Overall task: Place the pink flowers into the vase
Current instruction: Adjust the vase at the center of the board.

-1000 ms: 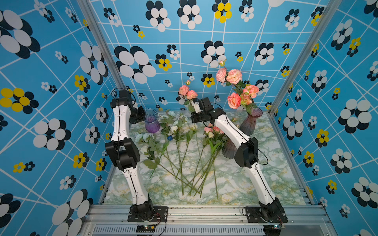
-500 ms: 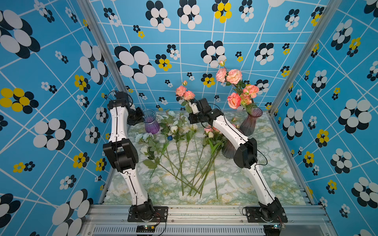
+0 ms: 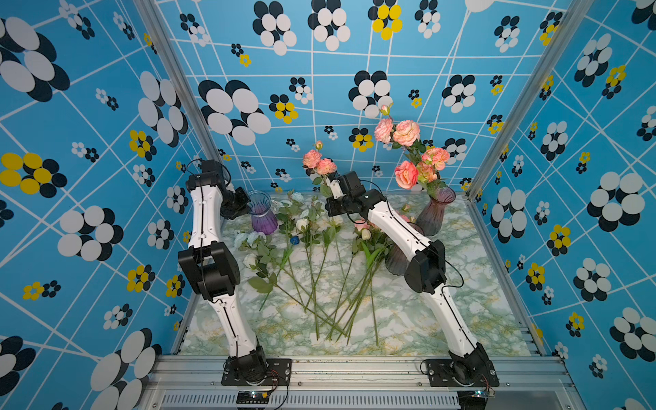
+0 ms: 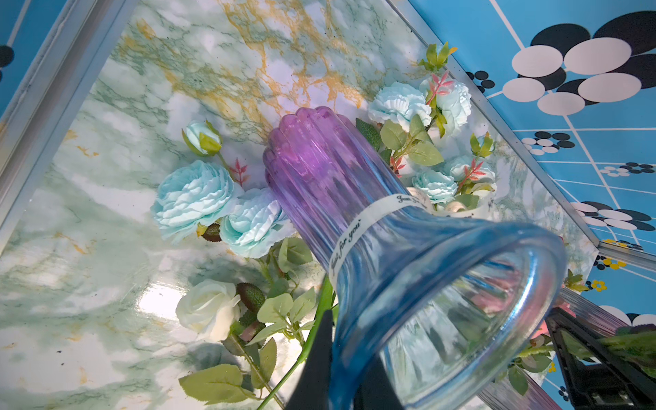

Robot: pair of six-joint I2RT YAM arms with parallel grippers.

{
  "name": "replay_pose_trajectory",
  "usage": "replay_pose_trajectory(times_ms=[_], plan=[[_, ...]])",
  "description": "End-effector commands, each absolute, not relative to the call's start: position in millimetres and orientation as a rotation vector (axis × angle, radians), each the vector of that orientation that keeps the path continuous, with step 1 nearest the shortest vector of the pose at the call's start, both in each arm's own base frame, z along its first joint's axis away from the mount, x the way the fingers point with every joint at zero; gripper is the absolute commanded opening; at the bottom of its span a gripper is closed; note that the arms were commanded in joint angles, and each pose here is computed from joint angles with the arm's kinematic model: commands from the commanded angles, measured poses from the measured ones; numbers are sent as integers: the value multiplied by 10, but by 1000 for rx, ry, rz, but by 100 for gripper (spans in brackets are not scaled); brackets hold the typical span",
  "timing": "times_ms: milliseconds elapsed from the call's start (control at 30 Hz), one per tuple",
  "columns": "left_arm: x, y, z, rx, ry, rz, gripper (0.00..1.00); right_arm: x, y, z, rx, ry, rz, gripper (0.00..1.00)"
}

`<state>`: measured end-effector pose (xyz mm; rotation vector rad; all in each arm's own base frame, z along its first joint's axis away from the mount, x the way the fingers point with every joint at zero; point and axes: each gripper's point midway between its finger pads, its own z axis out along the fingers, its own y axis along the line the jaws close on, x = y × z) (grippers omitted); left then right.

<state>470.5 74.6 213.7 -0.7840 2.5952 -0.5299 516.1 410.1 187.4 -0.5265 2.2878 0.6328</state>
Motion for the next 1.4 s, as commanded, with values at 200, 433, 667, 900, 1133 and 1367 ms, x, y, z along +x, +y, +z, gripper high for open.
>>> replay_pose_trajectory(times_ms=[200,433,667,900,1133,1367], plan=[[4331,417,2513,-741,2568,-598,0,4997,4269,2199,-568,2222,682,0],[4177,303,2498,-722,2608,-579,0,4900,4334,2204,-595,2228,701,0],[3974,302,2562,-738,2600,-565,0,4810,4358,2137,-622,2243,705,0],[3815,180,2464,-729,2645,-622,0,4772,4423,2101,-633,2244,722,0],[3904,243,2384,-730,2664,-646,0,4743,4449,2138,-638,2238,726,0],[3976,396,2256,-721,2723,-546,3,4734,4435,2146,-645,2239,714,0]])
